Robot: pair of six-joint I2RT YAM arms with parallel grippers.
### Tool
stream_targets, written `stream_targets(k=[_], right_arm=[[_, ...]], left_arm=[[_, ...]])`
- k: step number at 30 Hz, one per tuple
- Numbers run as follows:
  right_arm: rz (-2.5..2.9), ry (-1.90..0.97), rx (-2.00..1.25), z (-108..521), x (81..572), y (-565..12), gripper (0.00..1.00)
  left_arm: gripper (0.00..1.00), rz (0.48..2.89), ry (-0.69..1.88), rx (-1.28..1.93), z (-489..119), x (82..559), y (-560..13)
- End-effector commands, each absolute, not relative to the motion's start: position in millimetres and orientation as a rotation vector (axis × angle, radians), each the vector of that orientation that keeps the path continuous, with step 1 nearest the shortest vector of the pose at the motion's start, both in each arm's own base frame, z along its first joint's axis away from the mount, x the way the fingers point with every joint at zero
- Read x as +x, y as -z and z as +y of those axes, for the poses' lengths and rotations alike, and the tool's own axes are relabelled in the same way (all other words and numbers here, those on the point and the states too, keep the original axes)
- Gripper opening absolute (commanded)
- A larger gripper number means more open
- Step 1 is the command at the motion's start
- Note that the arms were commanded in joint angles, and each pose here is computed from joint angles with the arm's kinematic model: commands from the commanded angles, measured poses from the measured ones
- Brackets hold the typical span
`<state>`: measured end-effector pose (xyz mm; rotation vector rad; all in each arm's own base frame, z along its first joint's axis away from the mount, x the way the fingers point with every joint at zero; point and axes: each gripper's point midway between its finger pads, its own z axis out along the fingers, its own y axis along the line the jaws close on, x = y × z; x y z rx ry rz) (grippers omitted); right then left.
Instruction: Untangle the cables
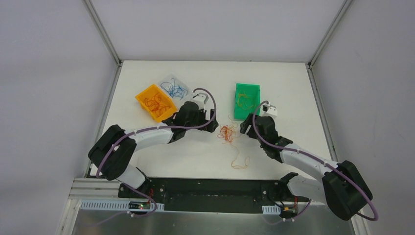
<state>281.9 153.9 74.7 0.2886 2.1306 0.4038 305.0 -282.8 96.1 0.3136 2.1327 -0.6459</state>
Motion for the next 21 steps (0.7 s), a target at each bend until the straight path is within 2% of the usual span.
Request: stream_targets(k=[1, 9, 18, 21], right_arm=[[2.053, -0.394, 0.346, 151, 297, -99, 0.72], [2.055, -0.379, 0.361, 144, 290, -98, 0.69], [2.014, -0.585, 0.198, 169, 274, -114, 0.67], [2.035, -0.613, 0.183, 173, 269, -109, 0.66]], left_arm=[[0.97, 2.099, 0.725, 0.524, -316, 300, -106], [0.88, 2.178, 0.754, 0.744, -349, 282, -81], [0.83, 2.246, 0.796, 0.755, -362, 280, -68], [0.75, 2.288, 0.801, 0.748, -366, 280, -61]])
